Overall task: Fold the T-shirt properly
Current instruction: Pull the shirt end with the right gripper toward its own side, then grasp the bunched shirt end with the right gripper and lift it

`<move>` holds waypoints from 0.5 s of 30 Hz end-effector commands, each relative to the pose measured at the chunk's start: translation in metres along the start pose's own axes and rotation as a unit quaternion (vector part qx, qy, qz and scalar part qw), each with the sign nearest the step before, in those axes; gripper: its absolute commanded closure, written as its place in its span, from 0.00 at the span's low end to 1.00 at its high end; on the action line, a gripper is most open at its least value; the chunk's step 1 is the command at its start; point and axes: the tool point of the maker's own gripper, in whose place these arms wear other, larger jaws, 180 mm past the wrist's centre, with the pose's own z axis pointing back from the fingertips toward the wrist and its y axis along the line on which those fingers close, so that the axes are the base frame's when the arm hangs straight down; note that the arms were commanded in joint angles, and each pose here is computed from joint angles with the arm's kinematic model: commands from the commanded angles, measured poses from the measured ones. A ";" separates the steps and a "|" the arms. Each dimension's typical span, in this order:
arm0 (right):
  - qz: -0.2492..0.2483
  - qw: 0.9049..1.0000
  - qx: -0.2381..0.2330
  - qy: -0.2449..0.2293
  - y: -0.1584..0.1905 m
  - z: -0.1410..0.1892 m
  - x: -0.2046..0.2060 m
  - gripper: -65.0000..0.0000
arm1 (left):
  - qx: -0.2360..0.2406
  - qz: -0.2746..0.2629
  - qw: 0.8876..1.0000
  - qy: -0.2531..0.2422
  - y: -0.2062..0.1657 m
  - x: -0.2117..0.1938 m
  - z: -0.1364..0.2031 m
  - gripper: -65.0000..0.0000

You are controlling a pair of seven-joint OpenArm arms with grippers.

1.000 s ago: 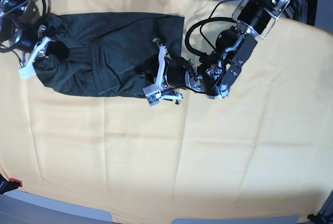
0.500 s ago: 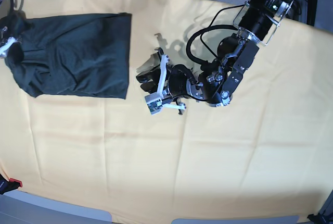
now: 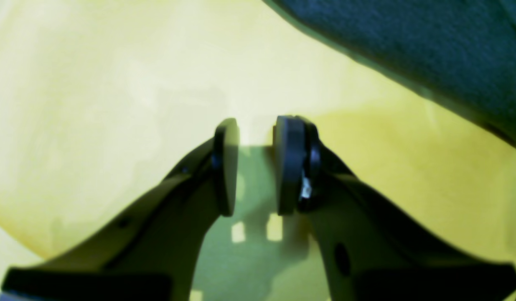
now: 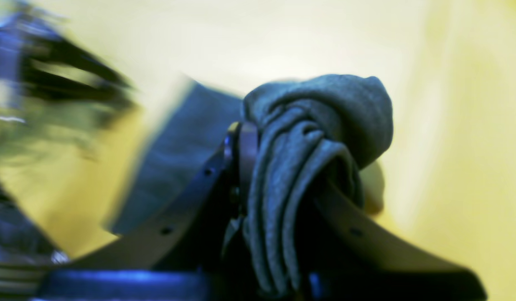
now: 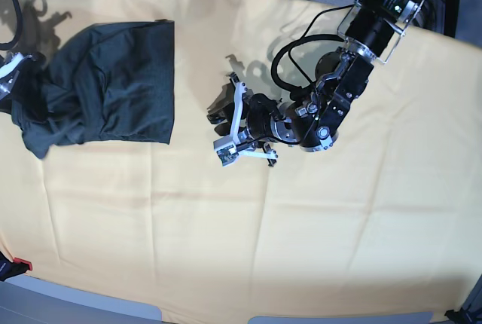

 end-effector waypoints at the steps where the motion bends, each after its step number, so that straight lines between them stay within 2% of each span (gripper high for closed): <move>1: 0.018 1.000 -0.003 -0.015 0.002 0.002 0.012 1.00 | 0.013 -0.015 1.000 -0.021 0.009 0.017 0.006 0.73; 4: 0.020 0.999 0.004 -0.030 0.017 -0.002 0.014 1.00 | 0.033 -0.024 0.999 -0.007 0.017 0.011 0.007 0.73; 8: -0.001 0.999 0.021 -0.039 0.030 -0.011 0.008 1.00 | 0.048 -0.018 0.999 0.001 0.024 0.005 0.010 0.73; 15: -0.017 0.994 0.109 -0.024 0.076 -0.044 -0.004 1.00 | 0.057 -0.017 0.998 0.005 0.031 0.002 0.015 0.73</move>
